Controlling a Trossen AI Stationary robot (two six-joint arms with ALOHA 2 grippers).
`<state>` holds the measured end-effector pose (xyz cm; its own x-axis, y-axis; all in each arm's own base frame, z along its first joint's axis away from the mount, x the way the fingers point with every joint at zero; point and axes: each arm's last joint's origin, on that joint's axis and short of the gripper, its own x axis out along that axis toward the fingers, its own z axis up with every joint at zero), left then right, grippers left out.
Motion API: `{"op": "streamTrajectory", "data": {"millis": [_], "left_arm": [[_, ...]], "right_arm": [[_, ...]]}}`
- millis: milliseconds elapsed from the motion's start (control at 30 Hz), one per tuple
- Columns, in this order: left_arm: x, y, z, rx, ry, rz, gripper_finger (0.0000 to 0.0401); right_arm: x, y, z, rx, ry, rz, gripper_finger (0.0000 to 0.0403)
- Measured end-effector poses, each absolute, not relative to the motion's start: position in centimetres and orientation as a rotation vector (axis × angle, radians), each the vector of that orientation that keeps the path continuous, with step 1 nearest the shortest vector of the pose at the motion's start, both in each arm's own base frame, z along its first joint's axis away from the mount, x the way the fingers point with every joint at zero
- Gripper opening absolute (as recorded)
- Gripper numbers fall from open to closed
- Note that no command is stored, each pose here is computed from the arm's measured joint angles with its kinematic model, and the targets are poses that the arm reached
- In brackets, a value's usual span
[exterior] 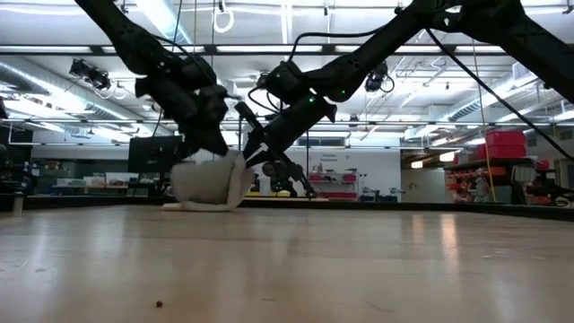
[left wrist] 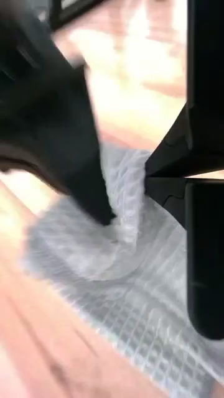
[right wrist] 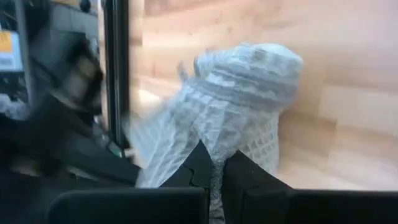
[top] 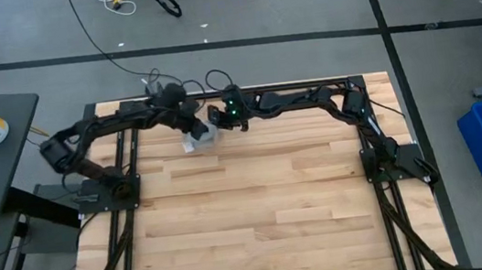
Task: Fold microfiber towels
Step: Fold the gray towel
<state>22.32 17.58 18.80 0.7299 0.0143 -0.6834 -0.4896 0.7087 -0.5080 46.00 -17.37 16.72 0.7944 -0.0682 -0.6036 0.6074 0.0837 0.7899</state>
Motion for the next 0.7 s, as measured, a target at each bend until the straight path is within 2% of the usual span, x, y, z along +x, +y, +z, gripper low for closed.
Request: {"op": "streamTrajectory", "data": {"millis": [100, 700], "left_arm": [[21.6, 17.9, 20.0, -0.724, 0.658, 0.318, 0.0], [20.8, 17.8, 19.7, -0.746, 0.713, 0.291, 0.0]], "right_arm": [[45.9, -17.1, 16.5, 1.398, 0.508, -0.532, 0.0012], [45.4, -17.0, 15.8, 1.342, 0.597, -0.542, 0.0012]]}}
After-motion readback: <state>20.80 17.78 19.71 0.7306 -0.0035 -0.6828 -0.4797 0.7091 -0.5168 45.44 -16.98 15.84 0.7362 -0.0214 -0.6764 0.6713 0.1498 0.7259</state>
